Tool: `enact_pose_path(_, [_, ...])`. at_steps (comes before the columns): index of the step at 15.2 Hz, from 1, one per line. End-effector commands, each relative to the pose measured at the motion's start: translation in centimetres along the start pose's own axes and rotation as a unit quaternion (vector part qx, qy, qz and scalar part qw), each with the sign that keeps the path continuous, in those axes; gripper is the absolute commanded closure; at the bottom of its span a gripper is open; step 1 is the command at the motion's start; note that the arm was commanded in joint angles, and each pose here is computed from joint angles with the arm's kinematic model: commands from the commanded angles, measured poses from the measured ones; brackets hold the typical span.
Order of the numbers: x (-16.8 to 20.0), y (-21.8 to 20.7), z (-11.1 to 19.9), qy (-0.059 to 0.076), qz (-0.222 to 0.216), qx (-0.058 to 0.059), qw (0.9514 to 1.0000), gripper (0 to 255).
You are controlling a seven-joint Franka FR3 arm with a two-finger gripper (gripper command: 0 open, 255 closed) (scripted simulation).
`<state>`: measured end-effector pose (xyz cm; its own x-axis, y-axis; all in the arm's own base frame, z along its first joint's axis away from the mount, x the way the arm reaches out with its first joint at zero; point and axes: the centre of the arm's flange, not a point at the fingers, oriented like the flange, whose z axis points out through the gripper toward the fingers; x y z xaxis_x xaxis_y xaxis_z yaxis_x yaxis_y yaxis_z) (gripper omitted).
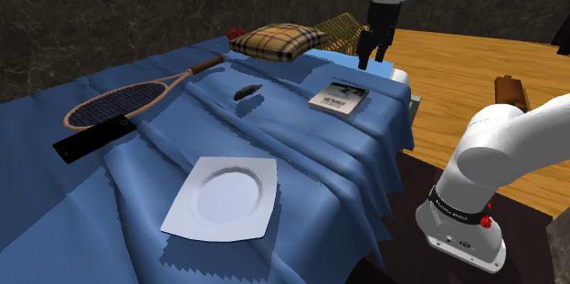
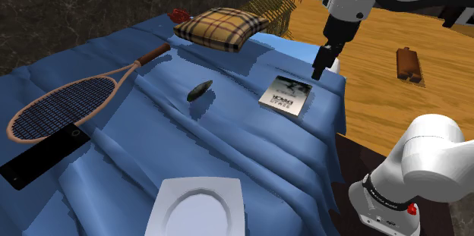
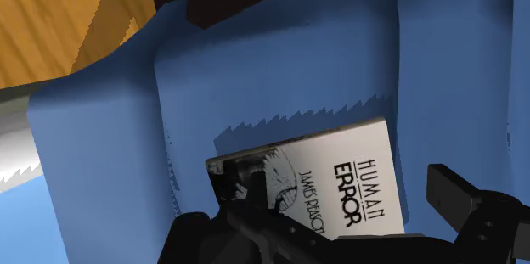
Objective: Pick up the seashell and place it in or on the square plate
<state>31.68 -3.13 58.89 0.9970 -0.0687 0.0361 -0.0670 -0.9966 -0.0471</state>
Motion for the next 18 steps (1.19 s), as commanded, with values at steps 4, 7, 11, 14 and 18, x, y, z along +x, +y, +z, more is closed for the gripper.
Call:
enact_pose_path(4, [1.8, -3.6, 0.9, -0.002, 0.056, -0.004, 0.9984, 0])
enact_pose_path(7, [3.9, -7.0, 1.7, -0.003, 0.111, -0.008, 0.9937, 0])
enact_pose_path(11, [7.3, -11.0, 3.0, -0.005, 0.185, -0.013, 0.9827, 0])
enact_pose_path(14, [10.2, -13.7, 3.9, -0.007, 0.239, -0.017, 0.9708, 0])
enact_pose_path(18, [14.5, -16.8, 5.3, -0.009, 0.311, -0.022, 0.9502, 0])
